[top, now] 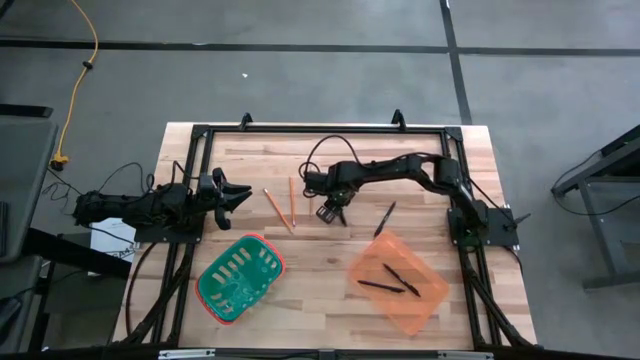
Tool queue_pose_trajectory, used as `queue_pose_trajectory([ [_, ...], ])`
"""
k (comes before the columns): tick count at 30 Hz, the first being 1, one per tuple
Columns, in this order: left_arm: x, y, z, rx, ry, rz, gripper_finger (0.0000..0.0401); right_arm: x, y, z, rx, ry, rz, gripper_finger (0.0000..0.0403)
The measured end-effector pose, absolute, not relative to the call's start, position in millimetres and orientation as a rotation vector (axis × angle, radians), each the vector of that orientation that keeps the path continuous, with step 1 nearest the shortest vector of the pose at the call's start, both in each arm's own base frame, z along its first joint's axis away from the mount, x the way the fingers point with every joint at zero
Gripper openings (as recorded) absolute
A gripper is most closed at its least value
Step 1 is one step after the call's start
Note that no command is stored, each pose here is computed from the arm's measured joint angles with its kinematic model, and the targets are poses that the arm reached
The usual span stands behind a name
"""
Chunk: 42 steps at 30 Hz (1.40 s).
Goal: Sort pens & pencils
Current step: Put the black pen into the orange bin
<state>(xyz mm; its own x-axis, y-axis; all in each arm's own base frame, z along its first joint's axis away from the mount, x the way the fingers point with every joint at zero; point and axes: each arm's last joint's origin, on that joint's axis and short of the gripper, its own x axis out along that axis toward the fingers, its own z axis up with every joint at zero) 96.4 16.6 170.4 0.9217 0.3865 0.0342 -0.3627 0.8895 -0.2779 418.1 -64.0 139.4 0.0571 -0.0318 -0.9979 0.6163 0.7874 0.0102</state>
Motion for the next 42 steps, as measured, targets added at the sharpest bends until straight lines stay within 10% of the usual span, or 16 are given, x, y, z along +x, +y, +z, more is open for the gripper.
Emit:
queue_pose_trajectory([
  [9,96.4,16.7,170.4,-0.271,-0.089,0.39,0.0072,419.5,-64.4,125.8,0.478,1.483,-0.493,0.0123],
  [21,96.4,16.7,170.4,-0.271,-0.09,0.39,0.0072,417.8,-65.9,125.7,0.439,1.516,-0.418,0.001],
  [42,96.3,16.7,170.4,-0.271,-0.09,0.39,0.0072,393.4,-48.0,208.9,0.423,1.424,-0.384,0.0003],
])
